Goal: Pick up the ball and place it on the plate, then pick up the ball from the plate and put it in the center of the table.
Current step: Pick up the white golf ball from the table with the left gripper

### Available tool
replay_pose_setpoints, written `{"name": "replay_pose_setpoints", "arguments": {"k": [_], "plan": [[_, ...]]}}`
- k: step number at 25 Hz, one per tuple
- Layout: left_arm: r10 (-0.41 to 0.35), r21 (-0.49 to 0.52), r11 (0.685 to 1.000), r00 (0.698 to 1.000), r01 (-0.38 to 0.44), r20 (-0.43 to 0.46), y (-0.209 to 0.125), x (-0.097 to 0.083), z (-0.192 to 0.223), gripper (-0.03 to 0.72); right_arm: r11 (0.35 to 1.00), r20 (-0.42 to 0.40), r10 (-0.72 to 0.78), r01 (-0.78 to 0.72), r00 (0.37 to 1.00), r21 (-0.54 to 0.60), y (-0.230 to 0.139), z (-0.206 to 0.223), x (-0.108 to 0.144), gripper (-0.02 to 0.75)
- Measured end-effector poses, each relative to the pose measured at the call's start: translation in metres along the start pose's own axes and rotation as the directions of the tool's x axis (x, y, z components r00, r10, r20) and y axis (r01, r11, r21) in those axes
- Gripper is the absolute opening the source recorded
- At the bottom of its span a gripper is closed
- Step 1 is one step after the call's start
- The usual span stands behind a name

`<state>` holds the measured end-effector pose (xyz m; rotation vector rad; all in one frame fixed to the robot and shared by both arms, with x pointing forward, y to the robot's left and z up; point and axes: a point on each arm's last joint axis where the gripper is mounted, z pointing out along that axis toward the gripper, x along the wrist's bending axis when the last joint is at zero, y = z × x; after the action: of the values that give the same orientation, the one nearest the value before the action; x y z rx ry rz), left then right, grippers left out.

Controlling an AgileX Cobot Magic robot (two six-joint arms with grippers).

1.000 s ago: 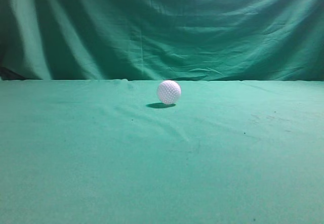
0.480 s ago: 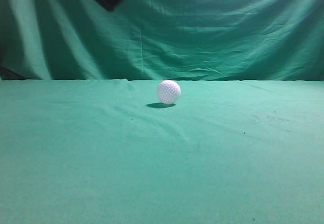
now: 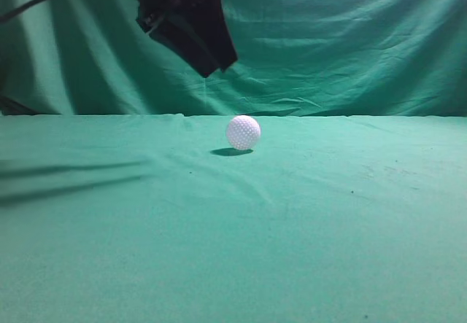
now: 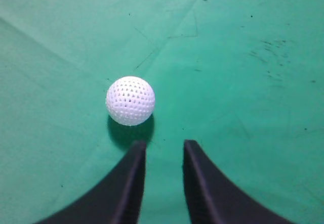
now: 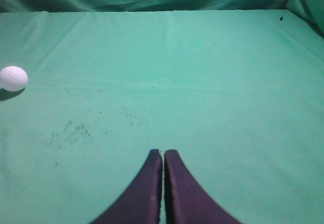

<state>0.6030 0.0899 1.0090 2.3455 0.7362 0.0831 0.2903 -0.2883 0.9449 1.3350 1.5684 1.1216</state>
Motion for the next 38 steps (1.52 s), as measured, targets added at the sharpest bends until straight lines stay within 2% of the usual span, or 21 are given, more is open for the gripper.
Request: {"name": "replay_pose_setpoints", "arguments": {"k": [3,5,6,9,18,23,27,29,30,31,33,36,38], "plan": [[0.012,-0.005,1.000,1.000,-0.012,0.007,0.007,0.002,0.008,0.512,1.000,0.000,0.000,0.000,1.000,0.000,0.000,0.000,0.000,0.000],[0.028,-0.006,1.000,1.000,-0.027,0.012,0.012,-0.001,0.015,0.624,1.000,0.000,0.000,0.000,1.000,0.000,0.000,0.000,0.000,0.000],[0.035,-0.009,0.999,0.999,-0.035,0.012,0.014,-0.003,0.019,0.652,1.000,0.000,0.000,0.000,1.000,0.000,0.000,0.000,0.000,0.000],[0.045,-0.017,0.999,0.999,-0.045,0.004,0.018,-0.004,0.032,0.645,1.000,0.000,0.000,0.000,1.000,0.000,0.000,0.000,0.000,0.000],[0.039,0.048,0.998,0.999,-0.039,-0.015,0.010,0.015,0.073,0.645,1.000,0.000,0.000,0.000,1.000,0.000,0.000,0.000,0.000,0.000],[0.052,0.109,0.993,0.997,-0.045,-0.059,0.002,0.023,0.082,0.645,1.000,0.000,0.000,0.000,1.000,0.000,0.000,0.000,0.000,0.000],[0.042,0.108,0.994,0.997,-0.035,-0.070,0.001,0.026,0.086,0.645,1.000,0.000,0.000,0.000,1.000,0.000,0.000,0.000,0.000,0.000],[0.039,0.107,0.994,0.997,-0.032,-0.069,0.001,0.026,0.086,0.578,1.000,0.000,0.000,0.000,1.000,0.000,0.000,0.000,0.000,0.000],[0.039,0.107,0.994,0.997,-0.032,-0.069,0.001,0.026,0.086,0.588,1.000,0.000,0.000,0.000,1.000,0.000,0.000,0.000,0.000,0.000],[0.034,0.102,0.994,0.997,-0.027,-0.068,0.001,0.025,0.086,0.544,1.000,0.000,0.000,0.000,1.000,0.000,0.000,0.000,0.000,0.000],[0.016,0.092,0.996,0.998,-0.011,-0.061,0.002,0.025,0.086,0.536,1.000,0.000,0.000,0.000,1.000,0.000,0.000,0.000,0.000,0.000],[0.011,0.087,0.996,0.998,-0.006,-0.060,0.002,0.024,0.086,0.426,1.000,0.000,0.000,0.000,1.000,0.000,0.000,0.000,0.000,0.000],[0.011,0.087,0.996,0.998,-0.006,-0.060,0.002,0.024,0.086,0.316,1.000,0.000,0.000,0.000,1.000,0.000,0.000,0.000,0.000,0.000]]}}
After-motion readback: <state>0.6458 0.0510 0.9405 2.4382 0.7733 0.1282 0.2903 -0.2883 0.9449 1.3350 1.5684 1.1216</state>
